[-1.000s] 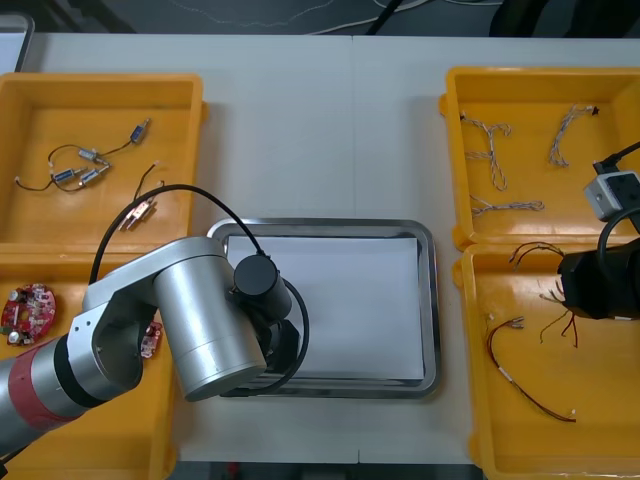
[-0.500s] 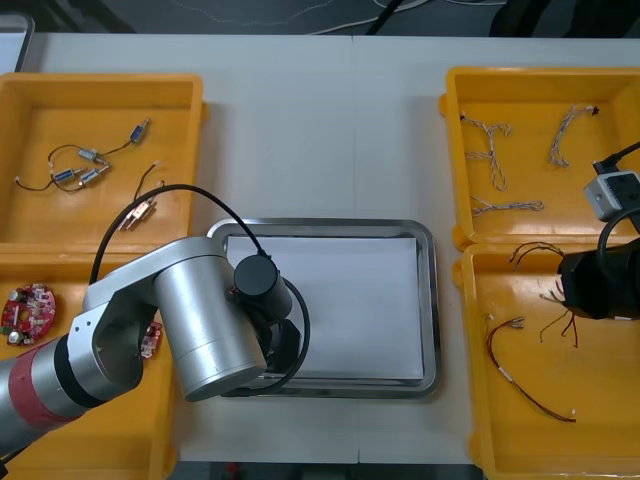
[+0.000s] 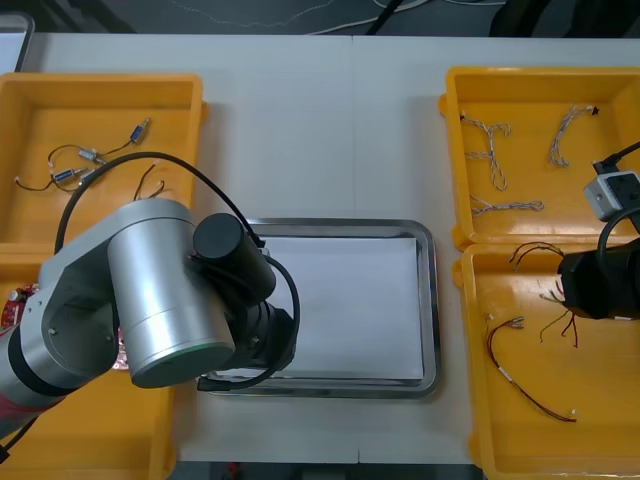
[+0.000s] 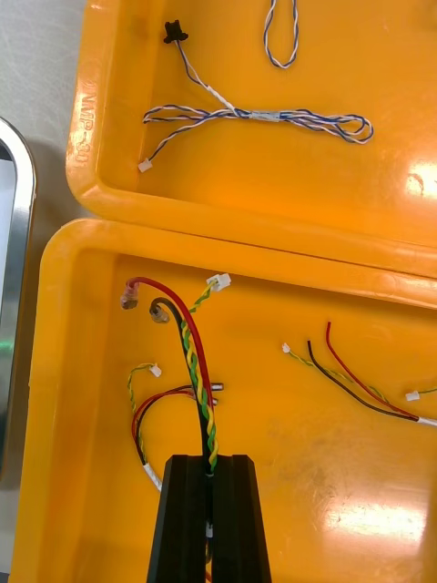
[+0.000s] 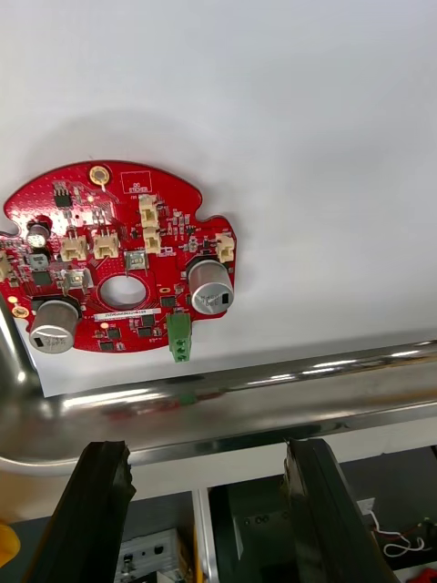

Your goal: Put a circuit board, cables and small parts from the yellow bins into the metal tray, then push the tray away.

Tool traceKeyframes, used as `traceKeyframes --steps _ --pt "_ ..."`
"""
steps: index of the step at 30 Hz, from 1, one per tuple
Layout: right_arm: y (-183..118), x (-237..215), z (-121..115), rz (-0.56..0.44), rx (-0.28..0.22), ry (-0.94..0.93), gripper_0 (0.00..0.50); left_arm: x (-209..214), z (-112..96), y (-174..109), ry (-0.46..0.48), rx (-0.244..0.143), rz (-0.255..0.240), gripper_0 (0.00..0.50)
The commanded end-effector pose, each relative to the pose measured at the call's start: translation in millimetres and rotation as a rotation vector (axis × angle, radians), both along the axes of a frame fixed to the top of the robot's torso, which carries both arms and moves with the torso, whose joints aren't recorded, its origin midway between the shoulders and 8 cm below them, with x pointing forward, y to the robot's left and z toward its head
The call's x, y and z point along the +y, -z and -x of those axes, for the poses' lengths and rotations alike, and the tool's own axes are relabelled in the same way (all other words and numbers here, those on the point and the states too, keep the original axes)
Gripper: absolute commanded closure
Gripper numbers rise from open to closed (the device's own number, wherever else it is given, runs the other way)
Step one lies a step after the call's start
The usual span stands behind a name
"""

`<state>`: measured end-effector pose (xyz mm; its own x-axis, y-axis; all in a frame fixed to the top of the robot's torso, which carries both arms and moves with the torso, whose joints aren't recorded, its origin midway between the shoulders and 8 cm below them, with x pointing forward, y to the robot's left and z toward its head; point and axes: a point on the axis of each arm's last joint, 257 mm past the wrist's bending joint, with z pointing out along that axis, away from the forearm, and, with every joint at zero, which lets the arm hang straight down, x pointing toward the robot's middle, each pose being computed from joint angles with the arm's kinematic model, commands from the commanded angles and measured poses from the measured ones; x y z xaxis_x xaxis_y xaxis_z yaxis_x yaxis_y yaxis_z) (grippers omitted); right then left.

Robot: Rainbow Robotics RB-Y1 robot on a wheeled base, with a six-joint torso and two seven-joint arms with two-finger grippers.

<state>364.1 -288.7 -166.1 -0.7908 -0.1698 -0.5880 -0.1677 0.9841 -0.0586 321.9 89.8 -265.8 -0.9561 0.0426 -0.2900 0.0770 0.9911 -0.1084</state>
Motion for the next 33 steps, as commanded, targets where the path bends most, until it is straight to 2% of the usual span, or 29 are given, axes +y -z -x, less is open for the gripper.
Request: traceKeyframes --steps 1,6,7,8,18,24,27,33 --pt "-6.7 4.5 -3.7 -0.004 -0.017 0.006 0.5 11.3 -17.8 -39.9 -0.018 -0.068 0.034 0.0" --pt "-6.7 4.5 -3.7 -0.004 -0.017 0.006 0.5 33.2 -30.6 -59.7 -0.05 -0.105 0.03 0.0" --pt "2.8 4.4 -1.2 -0.013 0.013 0.008 0.5 38.5 -33.6 -64.1 -0.057 -0.115 0.025 0.0" --pt "3.8 5.5 -0.9 -0.016 0.017 0.003 0.5 43.5 -36.4 -68.3 -0.068 -0.124 0.025 0.0" --pt "-7.7 18.0 -8.1 0.001 -0.004 -0.066 0.5 96.2 -63.4 -108.2 -0.148 -0.208 -0.014 0.0" --pt "-17.7 40.4 -15.7 0.053 -0.022 -0.163 0.5 120.9 -76.1 -124.6 -0.195 -0.232 -0.017 0.0" --pt "-21.2 53.8 -17.8 0.075 -0.027 -0.215 0.5 134.3 -84.3 -133.9 -0.194 -0.256 -0.035 0.0" --pt "-22.7 85.8 -17.3 0.1 -0.026 -0.323 0.5 167.8 -96.3 -142.4 -0.202 -0.265 -0.069 0.0"
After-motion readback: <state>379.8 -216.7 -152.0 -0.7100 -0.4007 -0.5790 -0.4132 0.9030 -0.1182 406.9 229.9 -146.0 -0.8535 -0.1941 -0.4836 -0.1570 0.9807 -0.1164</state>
